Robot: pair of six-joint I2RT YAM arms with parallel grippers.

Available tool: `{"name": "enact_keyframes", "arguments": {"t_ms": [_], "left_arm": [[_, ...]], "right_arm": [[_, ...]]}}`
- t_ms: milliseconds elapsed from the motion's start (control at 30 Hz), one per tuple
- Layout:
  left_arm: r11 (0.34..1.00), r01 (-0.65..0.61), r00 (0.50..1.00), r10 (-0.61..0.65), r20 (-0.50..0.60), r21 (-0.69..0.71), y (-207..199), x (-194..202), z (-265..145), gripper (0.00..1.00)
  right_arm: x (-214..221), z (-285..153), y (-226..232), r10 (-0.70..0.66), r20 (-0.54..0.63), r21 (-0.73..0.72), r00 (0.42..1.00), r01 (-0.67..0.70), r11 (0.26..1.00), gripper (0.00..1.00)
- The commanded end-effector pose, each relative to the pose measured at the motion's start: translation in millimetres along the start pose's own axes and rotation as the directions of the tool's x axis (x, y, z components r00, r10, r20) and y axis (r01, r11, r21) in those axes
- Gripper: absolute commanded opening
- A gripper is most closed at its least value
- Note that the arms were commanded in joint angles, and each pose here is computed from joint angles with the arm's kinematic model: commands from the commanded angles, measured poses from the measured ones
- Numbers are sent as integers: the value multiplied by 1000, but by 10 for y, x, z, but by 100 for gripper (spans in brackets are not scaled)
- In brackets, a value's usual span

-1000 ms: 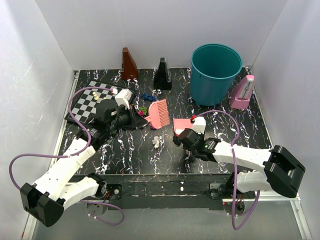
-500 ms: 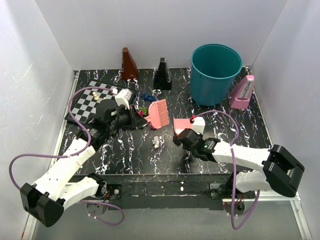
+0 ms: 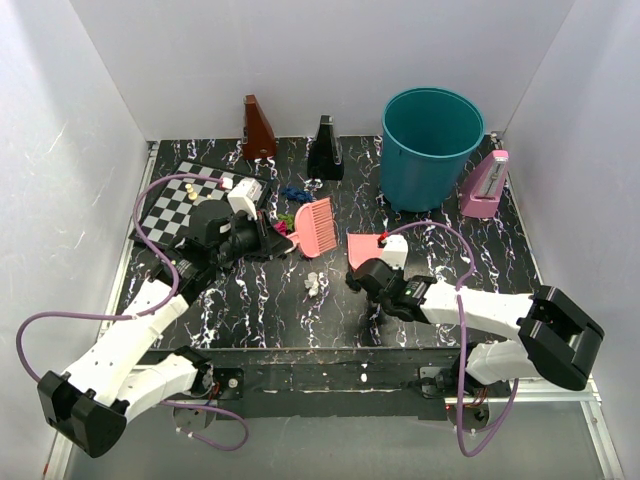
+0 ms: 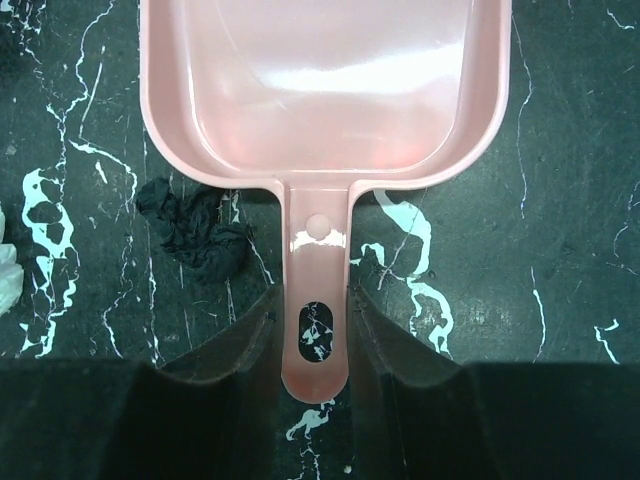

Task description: Sweep away the paper scraps from the table

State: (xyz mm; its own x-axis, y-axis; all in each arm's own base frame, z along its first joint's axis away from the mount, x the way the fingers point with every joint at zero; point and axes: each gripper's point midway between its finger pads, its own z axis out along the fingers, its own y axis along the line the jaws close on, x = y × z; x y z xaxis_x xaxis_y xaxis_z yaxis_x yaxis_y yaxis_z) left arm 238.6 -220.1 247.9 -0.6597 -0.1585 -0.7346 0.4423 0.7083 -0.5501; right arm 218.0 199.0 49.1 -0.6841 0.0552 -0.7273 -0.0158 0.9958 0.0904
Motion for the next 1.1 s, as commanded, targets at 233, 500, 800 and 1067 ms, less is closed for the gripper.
{"name": "enact_keyframes", "arguments": {"t_ms": [233,500,800,1067], "left_arm": [[996,-64,996,69,63,-69,-1,-241,-171,0],[935,-130,986,156,51,-330,366,-475,-317,0],[641,-325,944,269,-193,-695,983,-905,-454,0],[384,-558,826,176,-535,-736,1331,-1116,-240,0]], "right_arm": [[-471,-222,-49,-51,125,19,991,49,999,11],[-600,-344,-199,-92,129,-27,987,96,995,9],[-683,-396,-259,-69,137,-135,988,87,987,9],[-690,-464,-171,-79,122,-197,989,103,975,8]]}}
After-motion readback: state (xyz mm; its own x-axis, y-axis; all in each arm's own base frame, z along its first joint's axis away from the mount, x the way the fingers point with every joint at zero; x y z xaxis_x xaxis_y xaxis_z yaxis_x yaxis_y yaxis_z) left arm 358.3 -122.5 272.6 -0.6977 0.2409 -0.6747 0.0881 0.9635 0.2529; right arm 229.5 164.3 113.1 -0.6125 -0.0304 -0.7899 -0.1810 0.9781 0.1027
